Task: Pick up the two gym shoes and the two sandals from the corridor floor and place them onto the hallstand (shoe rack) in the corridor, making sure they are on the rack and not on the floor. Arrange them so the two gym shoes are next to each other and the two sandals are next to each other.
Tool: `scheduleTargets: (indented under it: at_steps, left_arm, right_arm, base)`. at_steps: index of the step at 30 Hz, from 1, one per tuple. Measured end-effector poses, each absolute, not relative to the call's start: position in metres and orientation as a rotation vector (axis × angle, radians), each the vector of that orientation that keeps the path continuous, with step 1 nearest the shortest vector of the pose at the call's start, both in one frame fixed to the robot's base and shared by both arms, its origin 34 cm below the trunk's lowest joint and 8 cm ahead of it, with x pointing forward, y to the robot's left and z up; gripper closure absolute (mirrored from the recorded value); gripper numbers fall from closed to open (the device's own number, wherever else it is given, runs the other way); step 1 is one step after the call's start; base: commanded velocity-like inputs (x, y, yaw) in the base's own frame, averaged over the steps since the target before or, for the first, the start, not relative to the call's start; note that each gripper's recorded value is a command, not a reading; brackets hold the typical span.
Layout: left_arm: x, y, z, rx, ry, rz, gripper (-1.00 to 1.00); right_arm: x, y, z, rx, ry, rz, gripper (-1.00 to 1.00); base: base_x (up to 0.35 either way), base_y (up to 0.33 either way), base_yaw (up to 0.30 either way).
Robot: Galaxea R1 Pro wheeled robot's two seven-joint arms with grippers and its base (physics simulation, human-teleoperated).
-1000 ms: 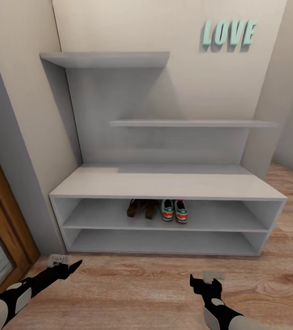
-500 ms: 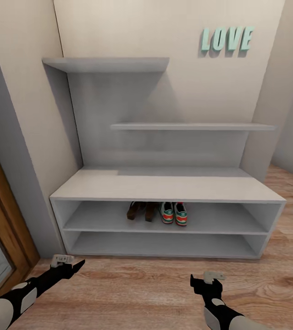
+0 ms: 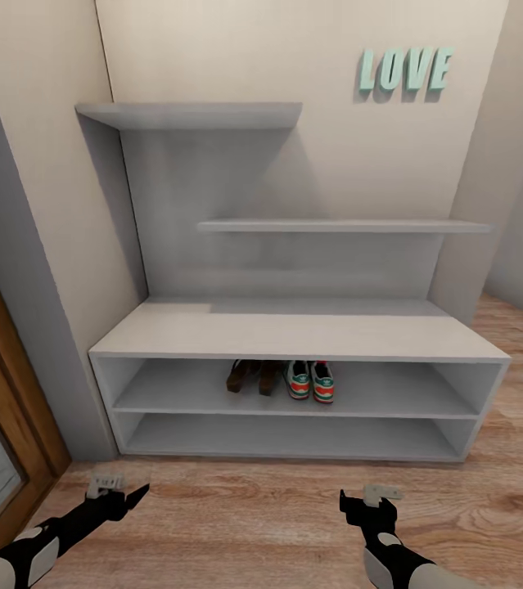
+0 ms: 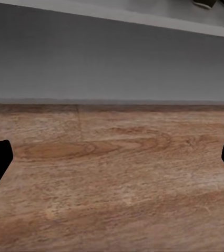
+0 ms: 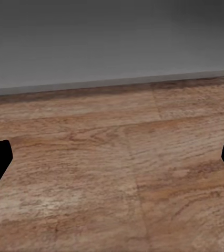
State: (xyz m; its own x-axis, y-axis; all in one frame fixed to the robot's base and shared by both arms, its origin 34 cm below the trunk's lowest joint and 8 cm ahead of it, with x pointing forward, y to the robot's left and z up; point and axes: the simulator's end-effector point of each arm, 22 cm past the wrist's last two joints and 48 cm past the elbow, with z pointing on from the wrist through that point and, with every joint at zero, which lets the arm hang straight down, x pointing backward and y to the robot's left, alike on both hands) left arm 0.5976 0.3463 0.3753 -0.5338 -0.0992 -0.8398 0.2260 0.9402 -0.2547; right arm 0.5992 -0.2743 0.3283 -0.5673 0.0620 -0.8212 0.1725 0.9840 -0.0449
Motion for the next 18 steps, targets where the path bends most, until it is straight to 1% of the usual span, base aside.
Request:
scheduleTargets:
  at_steps: [18]
  left_arm:
    - [0.5967, 0.3466, 0.3745, 0.089, 2.097, -0.411, -1.00]
  right_arm:
    - [0.5990, -0.2745, 0.3282, 0.163, 2.174, -0.148, -1.00]
  base:
    - [0.000, 0.000, 0.000]
